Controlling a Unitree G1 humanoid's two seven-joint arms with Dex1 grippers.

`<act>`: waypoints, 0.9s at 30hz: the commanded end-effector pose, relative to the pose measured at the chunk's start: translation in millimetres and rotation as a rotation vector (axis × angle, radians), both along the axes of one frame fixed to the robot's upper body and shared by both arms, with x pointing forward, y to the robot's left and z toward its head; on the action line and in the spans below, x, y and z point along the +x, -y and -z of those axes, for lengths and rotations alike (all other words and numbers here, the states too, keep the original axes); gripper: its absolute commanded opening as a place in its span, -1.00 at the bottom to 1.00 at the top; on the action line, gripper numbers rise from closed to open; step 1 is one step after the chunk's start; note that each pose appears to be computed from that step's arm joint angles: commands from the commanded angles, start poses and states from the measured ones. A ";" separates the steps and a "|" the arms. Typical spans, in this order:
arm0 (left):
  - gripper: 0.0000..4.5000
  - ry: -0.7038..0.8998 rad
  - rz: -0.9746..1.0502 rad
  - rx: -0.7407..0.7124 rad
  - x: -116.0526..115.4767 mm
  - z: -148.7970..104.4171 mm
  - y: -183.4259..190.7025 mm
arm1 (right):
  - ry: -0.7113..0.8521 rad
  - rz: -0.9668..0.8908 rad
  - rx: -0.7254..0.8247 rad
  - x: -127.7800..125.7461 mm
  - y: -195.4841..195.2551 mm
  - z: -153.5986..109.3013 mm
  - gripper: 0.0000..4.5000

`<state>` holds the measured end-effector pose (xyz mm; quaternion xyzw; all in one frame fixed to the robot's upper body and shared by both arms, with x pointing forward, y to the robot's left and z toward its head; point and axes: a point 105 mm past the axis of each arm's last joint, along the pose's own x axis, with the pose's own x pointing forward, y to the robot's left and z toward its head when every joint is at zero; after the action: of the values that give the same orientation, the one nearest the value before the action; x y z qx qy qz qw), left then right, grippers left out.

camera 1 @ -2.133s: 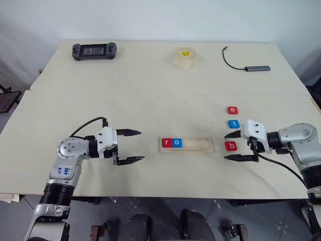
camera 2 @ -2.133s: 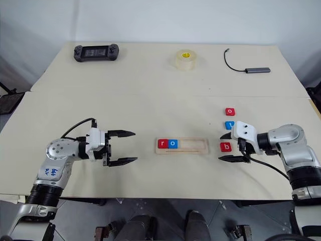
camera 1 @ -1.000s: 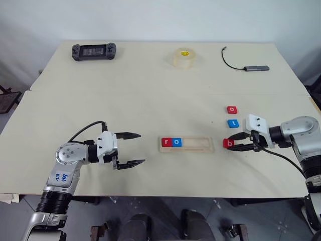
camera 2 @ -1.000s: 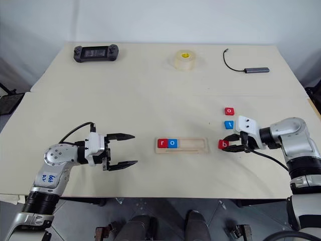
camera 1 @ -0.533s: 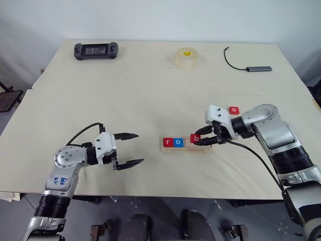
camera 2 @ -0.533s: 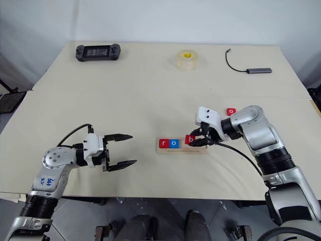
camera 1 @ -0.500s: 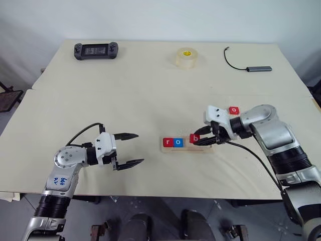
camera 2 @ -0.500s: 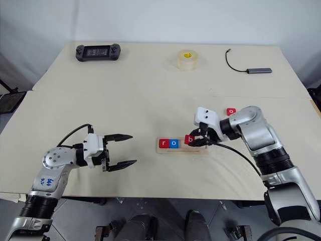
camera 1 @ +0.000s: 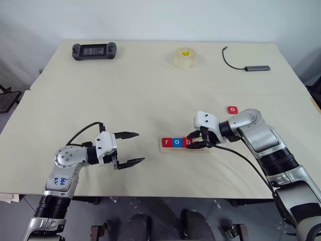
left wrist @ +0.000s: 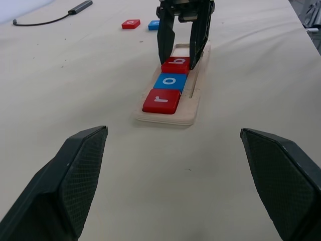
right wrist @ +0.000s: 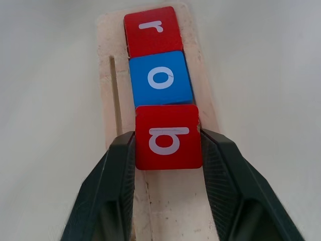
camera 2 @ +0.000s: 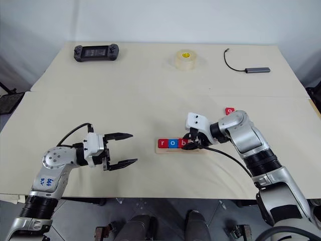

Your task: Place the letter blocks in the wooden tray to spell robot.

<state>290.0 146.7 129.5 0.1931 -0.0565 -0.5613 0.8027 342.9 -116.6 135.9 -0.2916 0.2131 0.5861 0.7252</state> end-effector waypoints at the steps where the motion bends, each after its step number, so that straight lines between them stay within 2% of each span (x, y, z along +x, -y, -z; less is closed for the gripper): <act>1: 1.00 0.031 0.017 -0.015 -3.9 -8.6 2.4 | 0.043 -0.023 0.024 0.6 -7.3 -13.1 0.38; 5: 1.00 0.030 0.023 -0.017 -4.6 -9.4 3.1 | 0.083 -0.014 0.033 2.0 -0.4 -20.3 0.99; 11: 1.00 0.029 0.022 -0.018 -4.5 -9.1 2.9 | 0.109 0.003 0.068 -10.5 25.3 -34.5 0.99; 16: 1.00 0.022 0.031 -0.025 -4.1 -7.4 5.5 | 0.124 0.079 0.112 -17.0 45.4 -34.1 0.99; 19: 1.00 0.022 0.038 -0.026 -3.6 -7.2 7.4 | 0.123 0.124 0.122 -16.8 47.4 -30.6 0.72; 27: 1.00 0.026 0.048 -0.024 -1.2 -8.3 8.8 | 0.080 0.164 0.148 -9.9 18.1 -15.1 -0.53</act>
<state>289.4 139.6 129.7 0.1849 -0.0597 -0.5744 0.7952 331.7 -140.0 139.8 -0.2325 0.1816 0.5284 0.7961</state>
